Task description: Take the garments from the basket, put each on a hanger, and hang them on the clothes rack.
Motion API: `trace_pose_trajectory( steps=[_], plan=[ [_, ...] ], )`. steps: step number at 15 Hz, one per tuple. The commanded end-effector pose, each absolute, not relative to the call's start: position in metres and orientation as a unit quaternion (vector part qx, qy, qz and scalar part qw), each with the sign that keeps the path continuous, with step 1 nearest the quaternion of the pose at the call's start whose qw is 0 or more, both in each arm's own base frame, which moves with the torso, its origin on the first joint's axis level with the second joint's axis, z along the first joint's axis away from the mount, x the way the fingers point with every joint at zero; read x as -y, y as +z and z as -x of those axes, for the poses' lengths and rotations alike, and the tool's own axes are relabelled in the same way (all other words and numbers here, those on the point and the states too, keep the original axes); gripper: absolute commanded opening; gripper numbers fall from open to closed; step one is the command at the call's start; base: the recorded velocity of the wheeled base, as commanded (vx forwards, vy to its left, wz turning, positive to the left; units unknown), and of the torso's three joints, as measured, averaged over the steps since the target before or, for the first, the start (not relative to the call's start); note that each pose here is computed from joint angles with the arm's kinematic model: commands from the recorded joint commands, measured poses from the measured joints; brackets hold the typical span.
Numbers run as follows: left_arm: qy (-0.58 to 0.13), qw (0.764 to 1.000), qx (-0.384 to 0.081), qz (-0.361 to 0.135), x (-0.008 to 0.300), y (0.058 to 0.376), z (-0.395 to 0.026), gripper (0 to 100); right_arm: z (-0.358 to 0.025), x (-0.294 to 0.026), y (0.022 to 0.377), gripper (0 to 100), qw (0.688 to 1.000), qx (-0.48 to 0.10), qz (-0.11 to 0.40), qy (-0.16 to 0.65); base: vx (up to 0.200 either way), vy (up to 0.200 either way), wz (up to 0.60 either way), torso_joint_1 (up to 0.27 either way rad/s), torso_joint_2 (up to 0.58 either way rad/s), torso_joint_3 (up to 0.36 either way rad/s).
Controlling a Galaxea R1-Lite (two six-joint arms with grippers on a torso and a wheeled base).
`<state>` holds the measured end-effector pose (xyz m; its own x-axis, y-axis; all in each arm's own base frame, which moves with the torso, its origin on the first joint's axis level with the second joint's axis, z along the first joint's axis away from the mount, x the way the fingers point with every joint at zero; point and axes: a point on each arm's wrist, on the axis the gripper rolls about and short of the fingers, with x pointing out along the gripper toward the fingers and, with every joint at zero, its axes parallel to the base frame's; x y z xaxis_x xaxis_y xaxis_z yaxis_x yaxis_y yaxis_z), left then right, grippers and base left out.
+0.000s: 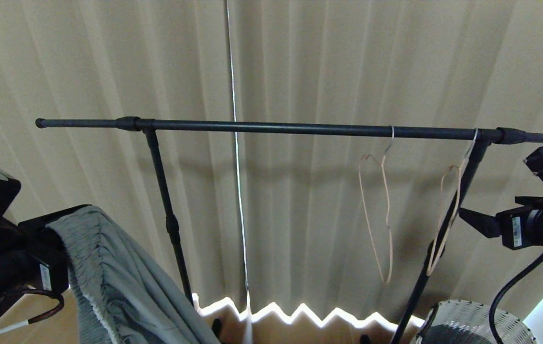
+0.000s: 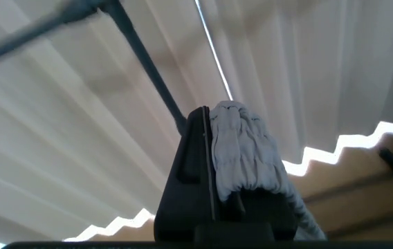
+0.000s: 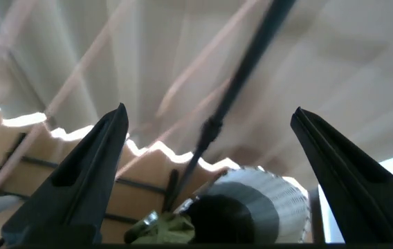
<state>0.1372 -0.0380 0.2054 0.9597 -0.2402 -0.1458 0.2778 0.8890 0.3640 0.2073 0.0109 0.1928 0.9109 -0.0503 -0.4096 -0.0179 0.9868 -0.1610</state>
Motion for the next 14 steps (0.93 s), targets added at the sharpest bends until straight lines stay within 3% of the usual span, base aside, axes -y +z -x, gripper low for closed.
trace_pose_trajectory(
  steps=[1,7,10,14],
  plan=[
    [-0.124,0.973,-0.037,-0.194,0.035,0.205,-0.136,0,-0.22,-0.017,0.185,100,0.97,-0.23,0.085,-0.002,0.0,0.0,0.0,0.0,0.0,0.0],
    [-0.126,0.974,-0.046,-0.185,0.034,0.194,-0.133,0,-0.23,-0.024,0.177,100,0.964,-0.254,0.08,-0.015,0.0,0.0,0.0,0.0,0.0,0.0],
    [-0.122,0.978,-0.013,-0.17,0.035,0.193,-0.134,0,-0.235,-0.021,0.171,100,0.961,-0.268,0.066,-0.036,0.0,0.0,0.0,0.0,0.0,0.0],
    [-0.122,0.98,-0.02,-0.156,0.039,0.197,-0.15,0,-0.235,-0.008,0.169,100,0.958,-0.273,0.054,-0.064,0.0,0.0,0.0,0.0,0.0,0.0]
  ],
)
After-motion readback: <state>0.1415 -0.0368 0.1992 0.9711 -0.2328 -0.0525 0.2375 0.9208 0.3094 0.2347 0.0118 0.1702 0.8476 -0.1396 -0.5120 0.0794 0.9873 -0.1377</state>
